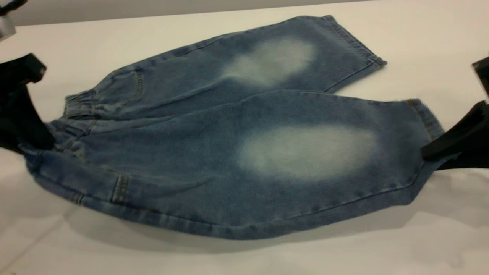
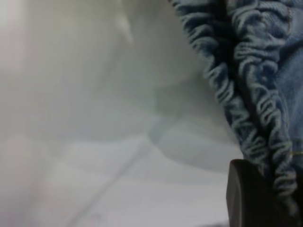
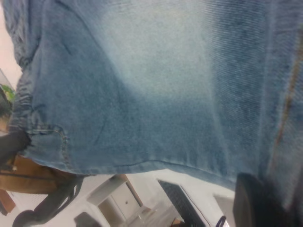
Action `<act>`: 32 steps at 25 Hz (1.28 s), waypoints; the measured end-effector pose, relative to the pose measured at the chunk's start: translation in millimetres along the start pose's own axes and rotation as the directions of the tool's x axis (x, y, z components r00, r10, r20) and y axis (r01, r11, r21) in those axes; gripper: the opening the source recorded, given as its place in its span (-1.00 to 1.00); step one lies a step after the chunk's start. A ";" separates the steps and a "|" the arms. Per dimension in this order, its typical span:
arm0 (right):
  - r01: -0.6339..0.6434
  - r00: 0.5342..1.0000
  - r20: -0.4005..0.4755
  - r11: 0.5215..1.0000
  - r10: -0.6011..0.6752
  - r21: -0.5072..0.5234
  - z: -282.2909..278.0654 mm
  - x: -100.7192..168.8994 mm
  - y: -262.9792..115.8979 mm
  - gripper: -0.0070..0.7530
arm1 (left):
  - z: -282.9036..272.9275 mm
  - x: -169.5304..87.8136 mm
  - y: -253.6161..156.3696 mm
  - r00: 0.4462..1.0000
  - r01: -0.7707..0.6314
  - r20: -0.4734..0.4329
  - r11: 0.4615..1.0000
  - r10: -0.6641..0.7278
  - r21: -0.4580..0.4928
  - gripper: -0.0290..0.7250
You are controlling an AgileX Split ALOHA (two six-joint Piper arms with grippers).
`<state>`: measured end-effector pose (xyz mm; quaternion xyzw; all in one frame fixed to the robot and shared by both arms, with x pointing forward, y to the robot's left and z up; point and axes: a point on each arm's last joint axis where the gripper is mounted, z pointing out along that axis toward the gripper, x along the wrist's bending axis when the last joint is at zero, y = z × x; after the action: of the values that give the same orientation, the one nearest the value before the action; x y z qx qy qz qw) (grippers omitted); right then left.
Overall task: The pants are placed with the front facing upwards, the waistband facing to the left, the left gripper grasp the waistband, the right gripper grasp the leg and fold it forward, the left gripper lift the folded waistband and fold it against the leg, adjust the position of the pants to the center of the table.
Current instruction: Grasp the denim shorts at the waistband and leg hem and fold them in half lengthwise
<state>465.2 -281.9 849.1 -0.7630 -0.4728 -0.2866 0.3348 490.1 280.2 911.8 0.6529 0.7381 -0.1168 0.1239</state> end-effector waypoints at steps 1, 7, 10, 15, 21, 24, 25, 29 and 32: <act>0.002 1.000 0.000 1.000 -0.002 0.001 -2.8 3.4 -2.0 -0.95 | -3.4 -1.3 -2.7 1.000 -0.006 0.004 1.000 0.006 -0.001 -0.56; 0.059 0.998 0.038 0.998 -0.058 -0.022 -26.1 28.0 -14.7 -0.95 | -24.9 -8.1 -19.4 0.999 -0.031 0.012 0.999 0.031 -0.027 -0.56; 0.076 0.997 0.023 0.996 -0.075 -0.054 -36.5 41.6 -20.4 -0.95 | -32.7 -9.0 -30.0 0.999 -0.036 0.002 0.998 0.036 -0.043 -0.56; 0.082 0.994 -0.054 0.984 -0.092 -0.158 -47.8 62.2 -13.1 -0.95 | -45.8 -9.8 -38.4 0.998 -0.054 -0.030 0.996 0.052 -0.076 -0.56; 0.092 0.983 -0.131 0.968 -0.125 -0.233 -62.1 89.4 8.2 -0.95 | -45.9 -9.5 -34.6 0.999 -0.046 -0.034 0.992 0.042 -0.116 -0.56; 0.104 0.980 -0.137 0.958 -0.144 -0.268 -69.5 100.8 18.0 -0.95 | -46.2 -9.2 -32.8 0.998 -0.046 -0.038 0.990 0.041 -0.136 -0.56; 0.098 0.978 -0.148 0.955 -0.144 -0.279 -71.3 103.9 20.8 -0.95 | -46.2 -9.7 -32.7 0.999 -0.042 -0.033 0.990 0.037 -0.137 -0.56; 0.083 0.977 -0.166 0.954 -0.135 -0.290 -70.5 107.7 31.9 -0.95 | -46.1 -12.3 -31.0 1.000 -0.009 0.001 0.988 0.010 -0.156 -0.56; 0.042 0.980 -0.173 0.960 -0.093 -0.276 -58.5 103.1 38.9 -0.95 | -46.8 -13.6 -27.3 1.000 0.016 0.020 0.980 -0.012 -0.197 -0.56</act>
<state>533.7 -285.8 953.3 -0.7551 -0.4219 -0.4293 0.2598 463.2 279.8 960.7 0.6312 0.7493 -0.0500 0.1938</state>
